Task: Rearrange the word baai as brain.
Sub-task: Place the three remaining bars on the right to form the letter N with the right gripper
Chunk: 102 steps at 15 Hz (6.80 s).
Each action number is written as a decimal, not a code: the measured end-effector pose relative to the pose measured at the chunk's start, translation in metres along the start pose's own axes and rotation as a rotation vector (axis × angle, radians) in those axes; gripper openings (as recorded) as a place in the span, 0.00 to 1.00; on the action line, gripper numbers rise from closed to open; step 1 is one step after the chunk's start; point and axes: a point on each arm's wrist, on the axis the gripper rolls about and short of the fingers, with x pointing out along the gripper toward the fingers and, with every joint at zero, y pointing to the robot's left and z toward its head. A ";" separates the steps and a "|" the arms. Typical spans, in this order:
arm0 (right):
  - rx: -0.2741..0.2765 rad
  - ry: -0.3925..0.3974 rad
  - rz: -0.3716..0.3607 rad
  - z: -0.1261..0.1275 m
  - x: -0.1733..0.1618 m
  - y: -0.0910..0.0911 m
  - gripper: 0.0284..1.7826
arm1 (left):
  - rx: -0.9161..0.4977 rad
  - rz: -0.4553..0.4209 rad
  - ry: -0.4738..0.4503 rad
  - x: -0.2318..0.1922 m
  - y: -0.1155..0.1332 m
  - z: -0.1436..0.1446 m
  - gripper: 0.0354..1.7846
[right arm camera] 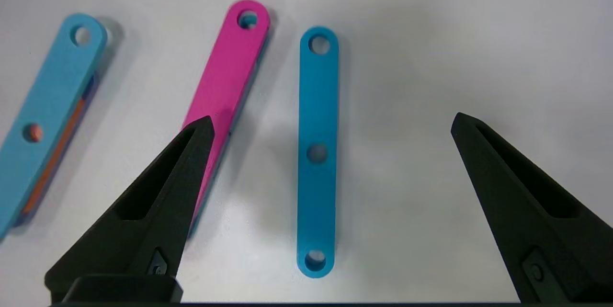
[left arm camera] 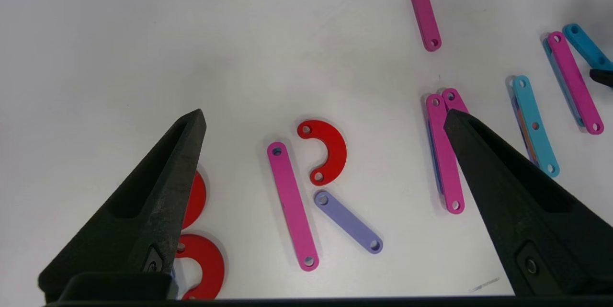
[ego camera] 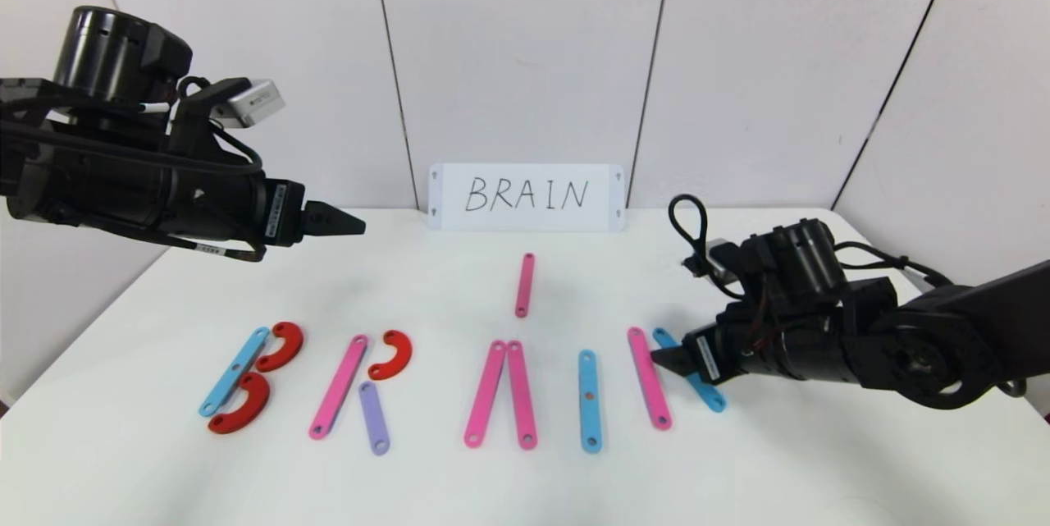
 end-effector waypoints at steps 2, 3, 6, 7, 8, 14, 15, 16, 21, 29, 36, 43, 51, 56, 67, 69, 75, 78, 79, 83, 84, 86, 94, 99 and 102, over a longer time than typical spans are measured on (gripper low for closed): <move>-0.001 -0.043 0.000 0.015 -0.003 0.003 0.97 | 0.000 -0.001 0.000 0.000 0.000 0.000 0.97; -0.007 -0.067 -0.006 0.023 -0.003 0.006 0.97 | 0.000 -0.001 0.001 0.000 0.000 0.000 0.97; -0.033 -0.143 -0.014 0.049 0.000 0.024 0.97 | 0.001 -0.001 0.000 0.000 0.000 0.000 0.97; -0.034 -0.163 -0.020 0.058 0.005 0.031 0.97 | 0.001 -0.001 -0.002 0.000 0.000 0.000 0.97; -0.027 -0.178 -0.027 0.065 0.011 0.037 0.97 | 0.000 -0.001 -0.002 0.000 0.000 0.000 0.97; 0.051 -0.190 -0.012 0.105 0.050 0.071 0.97 | -0.001 -0.001 0.005 0.003 0.001 0.000 0.97; 0.057 -0.188 -0.009 0.109 0.057 0.076 0.97 | -0.001 -0.001 0.006 0.004 0.001 0.000 0.97; 0.058 -0.187 -0.012 0.112 0.064 0.082 0.97 | -0.002 -0.001 0.007 0.004 0.001 -0.001 0.97; 0.068 -0.174 -0.009 0.117 0.098 0.106 0.97 | -0.001 -0.003 0.011 0.006 0.001 -0.001 0.97; 0.046 -0.158 -0.011 0.113 0.131 0.127 0.97 | 0.001 -0.006 0.012 0.006 -0.001 -0.001 0.97; 0.038 -0.148 -0.006 0.108 0.142 0.133 0.77 | 0.001 -0.007 0.014 0.006 -0.001 -0.001 0.97; 0.040 -0.144 -0.007 0.106 0.144 0.133 0.15 | 0.002 -0.009 0.015 0.006 -0.001 -0.001 0.97; 0.063 -0.141 -0.005 0.107 0.140 0.132 0.14 | 0.003 -0.010 0.016 0.006 -0.002 -0.001 0.97; 0.080 -0.140 -0.020 0.114 0.116 0.119 0.14 | 0.006 -0.011 0.012 0.006 -0.003 -0.001 0.97; 0.195 -0.069 -0.140 0.081 0.018 0.033 0.14 | 0.006 -0.011 0.011 0.005 -0.003 -0.001 0.97; 0.259 -0.043 -0.166 0.066 0.004 0.022 0.14 | 0.006 -0.010 0.010 0.004 -0.003 -0.001 0.97; 0.352 -0.018 -0.216 0.028 -0.015 -0.001 0.14 | 0.007 -0.011 0.006 0.002 -0.004 -0.001 0.97; 0.374 0.005 -0.223 0.013 -0.013 -0.002 0.14 | 0.009 -0.010 0.004 0.002 -0.004 -0.001 0.97; 0.387 -0.002 -0.222 0.011 -0.012 -0.002 0.14 | 0.009 -0.011 0.004 0.002 -0.004 -0.001 0.97; 0.409 0.014 -0.224 0.002 -0.006 -0.001 0.14 | 0.009 -0.011 0.005 0.002 -0.004 -0.001 0.97; 0.417 0.021 -0.226 -0.001 -0.004 -0.001 0.14 | 0.009 -0.010 0.005 0.002 -0.004 -0.001 0.97; 0.428 0.043 -0.235 -0.006 0.000 0.000 0.14 | 0.009 -0.011 0.005 0.002 -0.004 -0.001 0.97; 0.440 0.030 -0.239 -0.015 0.007 -0.003 0.14 | 0.010 -0.013 0.005 0.002 -0.005 -0.001 0.97; 0.440 0.040 -0.242 -0.017 0.008 -0.004 0.14 | 0.011 -0.013 0.006 0.002 -0.005 -0.002 0.97; 0.440 0.046 -0.245 -0.019 0.008 -0.005 0.16 | 0.010 -0.014 0.007 0.002 -0.005 -0.002 0.97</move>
